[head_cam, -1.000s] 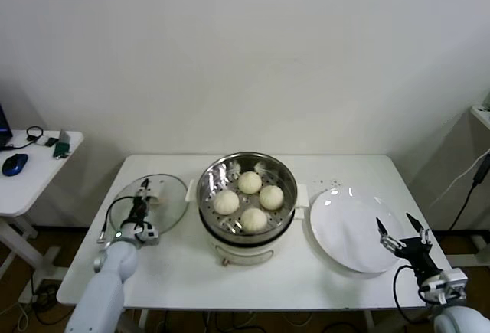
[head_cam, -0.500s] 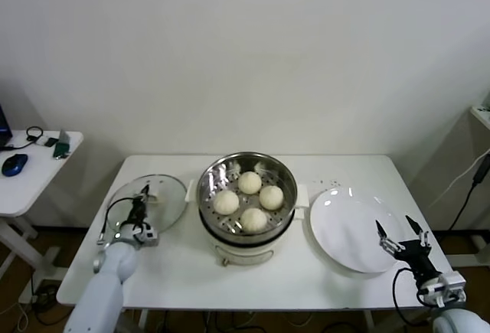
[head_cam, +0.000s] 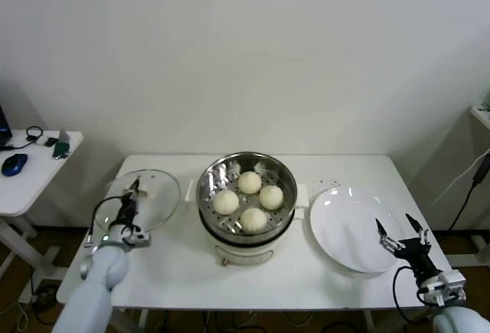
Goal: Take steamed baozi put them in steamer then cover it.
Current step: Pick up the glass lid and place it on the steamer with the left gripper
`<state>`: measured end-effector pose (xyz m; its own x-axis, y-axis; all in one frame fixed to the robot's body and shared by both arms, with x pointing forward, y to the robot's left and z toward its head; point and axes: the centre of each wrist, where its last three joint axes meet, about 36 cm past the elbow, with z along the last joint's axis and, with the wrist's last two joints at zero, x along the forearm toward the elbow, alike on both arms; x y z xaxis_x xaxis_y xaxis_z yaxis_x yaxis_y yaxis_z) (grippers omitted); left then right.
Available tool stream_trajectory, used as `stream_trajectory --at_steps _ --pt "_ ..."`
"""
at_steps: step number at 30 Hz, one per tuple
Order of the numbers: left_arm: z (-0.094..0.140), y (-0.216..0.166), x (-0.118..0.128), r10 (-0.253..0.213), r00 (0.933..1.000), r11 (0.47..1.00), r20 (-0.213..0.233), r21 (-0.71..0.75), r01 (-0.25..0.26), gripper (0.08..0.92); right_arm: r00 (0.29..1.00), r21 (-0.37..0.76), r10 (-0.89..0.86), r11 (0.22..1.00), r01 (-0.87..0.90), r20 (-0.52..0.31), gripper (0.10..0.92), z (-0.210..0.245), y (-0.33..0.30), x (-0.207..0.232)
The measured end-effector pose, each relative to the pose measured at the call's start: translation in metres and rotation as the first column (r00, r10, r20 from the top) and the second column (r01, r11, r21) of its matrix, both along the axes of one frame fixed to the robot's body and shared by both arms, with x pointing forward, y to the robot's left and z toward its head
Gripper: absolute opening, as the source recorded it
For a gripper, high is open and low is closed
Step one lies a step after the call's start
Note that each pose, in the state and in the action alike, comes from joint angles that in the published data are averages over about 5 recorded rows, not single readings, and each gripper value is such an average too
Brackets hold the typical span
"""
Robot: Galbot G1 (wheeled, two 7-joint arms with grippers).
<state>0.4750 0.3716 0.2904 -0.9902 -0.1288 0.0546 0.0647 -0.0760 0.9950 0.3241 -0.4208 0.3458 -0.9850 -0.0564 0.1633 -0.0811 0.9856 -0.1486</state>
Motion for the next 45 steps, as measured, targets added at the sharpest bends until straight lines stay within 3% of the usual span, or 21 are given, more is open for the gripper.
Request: stream_trajectory --at_steps 7,18,28,34,45 --pt "0.031 -0.002 -0.027 0.032 0.9956 0.999 0.088 0.021 -0.034 0.15 1.0 -0.013 0.009 1.0 -0.009 0.003 0.823 0.0 -0.002 0.004" --pt "0.094 -0.029 -0.077 0.083 0.9746 0.993 0.208 0.063 -0.098 0.15 1.0 -0.014 0.017 1.0 -0.017 0.001 0.823 -0.003 -0.003 0.01" --pt "0.153 -0.075 -0.103 0.03 0.9533 0.997 0.3 0.058 -0.049 0.15 0.999 -0.016 0.038 0.999 -0.038 -0.003 0.823 -0.007 0.002 0.022" --pt "0.163 -0.113 -0.113 -0.019 0.9563 0.999 0.292 0.034 0.01 0.15 0.999 -0.016 0.053 0.998 -0.053 -0.005 0.823 -0.009 0.007 0.033" --pt "0.169 -0.2 -0.109 -0.066 0.9722 0.995 0.225 -0.058 0.081 0.15 0.997 -0.03 0.08 0.996 -0.08 -0.001 0.823 -0.011 0.014 0.059"
